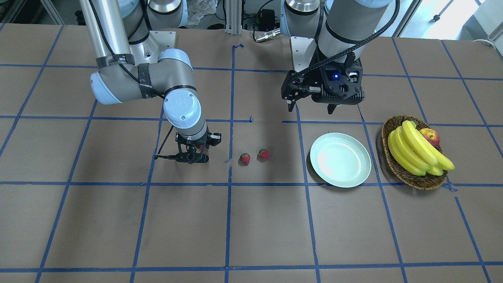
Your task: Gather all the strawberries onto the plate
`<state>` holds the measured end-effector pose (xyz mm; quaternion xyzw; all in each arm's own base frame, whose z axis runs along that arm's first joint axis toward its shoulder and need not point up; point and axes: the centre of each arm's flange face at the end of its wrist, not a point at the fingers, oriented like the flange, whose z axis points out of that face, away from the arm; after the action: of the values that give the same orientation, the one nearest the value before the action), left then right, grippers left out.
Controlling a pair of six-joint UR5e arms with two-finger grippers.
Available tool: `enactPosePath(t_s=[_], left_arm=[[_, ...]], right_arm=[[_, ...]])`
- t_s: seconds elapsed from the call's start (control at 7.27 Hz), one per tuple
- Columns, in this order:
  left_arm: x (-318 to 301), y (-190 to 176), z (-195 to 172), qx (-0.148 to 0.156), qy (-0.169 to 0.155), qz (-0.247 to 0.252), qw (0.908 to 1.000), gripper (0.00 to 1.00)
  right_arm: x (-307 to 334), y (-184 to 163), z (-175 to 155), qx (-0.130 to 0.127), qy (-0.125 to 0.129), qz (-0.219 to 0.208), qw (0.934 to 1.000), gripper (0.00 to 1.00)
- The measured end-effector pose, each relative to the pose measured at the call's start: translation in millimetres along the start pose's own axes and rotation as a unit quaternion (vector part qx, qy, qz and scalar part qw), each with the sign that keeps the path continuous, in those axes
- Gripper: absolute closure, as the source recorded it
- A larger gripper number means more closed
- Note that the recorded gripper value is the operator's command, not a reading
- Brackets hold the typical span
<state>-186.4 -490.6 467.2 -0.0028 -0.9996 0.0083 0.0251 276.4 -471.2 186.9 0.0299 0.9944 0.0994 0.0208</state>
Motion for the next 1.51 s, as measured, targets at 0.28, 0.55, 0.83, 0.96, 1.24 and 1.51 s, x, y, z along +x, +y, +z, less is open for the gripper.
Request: enactPosePath(t_s=[0.28, 0.55, 0.83, 0.96, 1.24, 1.51], left_arm=[[-0.1, 1.6, -4.1, 0.003, 0.000, 0.000, 1.0000, 0.00], [-1.5, 2.5, -7.9, 0.007, 0.001, -0.001, 1.0000, 0.00], [-2.9, 3.8, -9.4, 0.008, 0.002, -0.002, 1.0000, 0.00], [-3.2, 4.0, -9.4, 0.007, 0.002, -0.002, 1.0000, 0.00], [-3.5, 4.2, -9.4, 0.007, 0.002, -0.002, 1.0000, 0.00], [-3.6, 4.3, -9.4, 0.007, 0.002, -0.002, 1.0000, 0.00]], right_arm=[[-36.2, -0.2, -25.9, 0.018, -0.046, 0.036, 0.9981, 1.00], [-102.0, 16.7, -44.0, 0.011, -0.105, 0.035, 0.9938, 1.00], [-147.7, 6.3, -41.1, 0.006, -0.120, 0.037, 0.9921, 1.00], [-166.1, 4.1, -33.1, 0.001, -0.122, 0.033, 0.9920, 1.00], [-183.8, 7.1, -20.6, -0.011, -0.129, 0.026, 0.9913, 0.73], [-189.5, 6.7, -10.9, -0.019, -0.141, 0.023, 0.9895, 0.00]])
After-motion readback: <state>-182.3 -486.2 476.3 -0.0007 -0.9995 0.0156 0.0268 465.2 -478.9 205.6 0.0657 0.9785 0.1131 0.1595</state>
